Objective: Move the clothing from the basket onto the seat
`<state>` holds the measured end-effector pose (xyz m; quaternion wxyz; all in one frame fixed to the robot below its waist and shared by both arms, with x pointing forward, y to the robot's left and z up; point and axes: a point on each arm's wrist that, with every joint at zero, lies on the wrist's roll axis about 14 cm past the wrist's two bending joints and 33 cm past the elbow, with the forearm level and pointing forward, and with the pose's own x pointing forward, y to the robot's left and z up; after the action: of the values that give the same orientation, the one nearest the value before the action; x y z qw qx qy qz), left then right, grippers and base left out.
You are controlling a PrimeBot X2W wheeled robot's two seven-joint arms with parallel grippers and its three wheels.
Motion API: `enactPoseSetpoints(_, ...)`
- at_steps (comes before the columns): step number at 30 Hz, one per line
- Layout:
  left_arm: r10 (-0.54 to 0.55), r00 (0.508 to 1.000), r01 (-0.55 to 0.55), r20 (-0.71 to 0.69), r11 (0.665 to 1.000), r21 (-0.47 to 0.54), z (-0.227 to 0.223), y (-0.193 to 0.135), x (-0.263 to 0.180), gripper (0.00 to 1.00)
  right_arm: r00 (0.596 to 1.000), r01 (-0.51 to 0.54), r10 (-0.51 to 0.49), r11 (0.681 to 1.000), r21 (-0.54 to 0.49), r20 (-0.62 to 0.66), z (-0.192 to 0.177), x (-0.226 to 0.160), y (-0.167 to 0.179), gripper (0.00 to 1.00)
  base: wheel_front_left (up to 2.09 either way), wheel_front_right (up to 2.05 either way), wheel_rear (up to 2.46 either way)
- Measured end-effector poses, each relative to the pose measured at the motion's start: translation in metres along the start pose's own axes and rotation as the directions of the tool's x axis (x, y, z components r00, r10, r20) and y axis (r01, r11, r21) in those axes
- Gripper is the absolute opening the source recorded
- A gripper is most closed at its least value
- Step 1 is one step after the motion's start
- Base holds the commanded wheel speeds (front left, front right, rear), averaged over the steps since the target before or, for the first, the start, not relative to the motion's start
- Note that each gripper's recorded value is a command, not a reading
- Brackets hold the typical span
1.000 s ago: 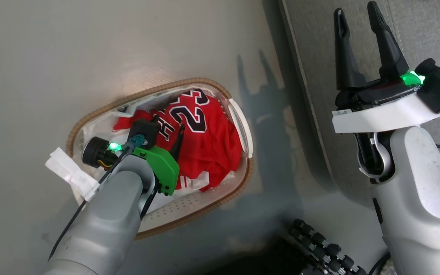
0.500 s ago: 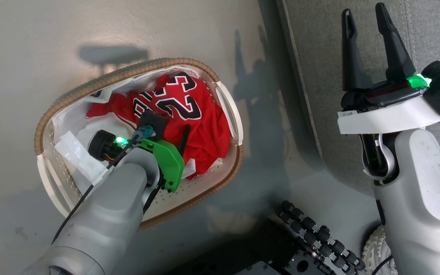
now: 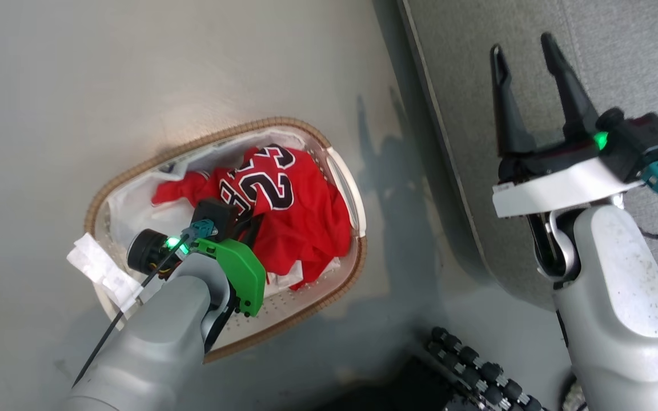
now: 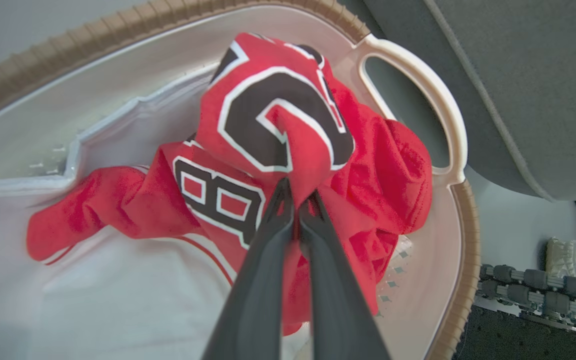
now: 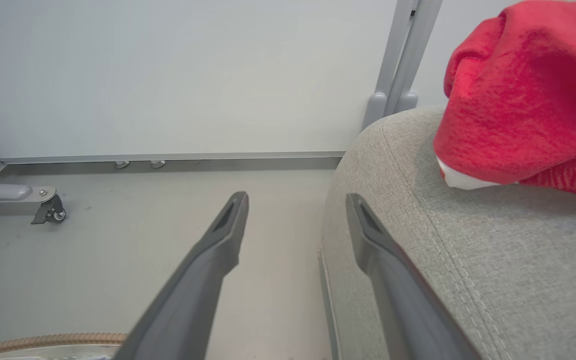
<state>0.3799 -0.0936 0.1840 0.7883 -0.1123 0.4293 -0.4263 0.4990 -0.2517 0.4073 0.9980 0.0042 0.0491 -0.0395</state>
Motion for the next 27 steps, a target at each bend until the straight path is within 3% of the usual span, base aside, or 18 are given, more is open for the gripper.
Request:
enactPoseSetpoints(14, 0.051, 0.959, -0.066, 0.279, 0.997, 0.043, 0.082, -0.03, -0.076, 0.0, 1.0, 0.016, -0.016, 0.997, 0.077, -0.003, 0.019, -0.049, 0.007, 1.0, 0.0, 0.0, 0.0)
enactPoseSetpoints(27, 0.038, 0.804, -0.165, 0.593, 0.973, 0.162, 0.165, -0.083, -0.169, 0.0, 0.999, -0.039, 0.038, 0.989, 0.143, 0.008, 0.031, -0.101, 0.033, 1.0, 0.0, 0.0, 0.0)
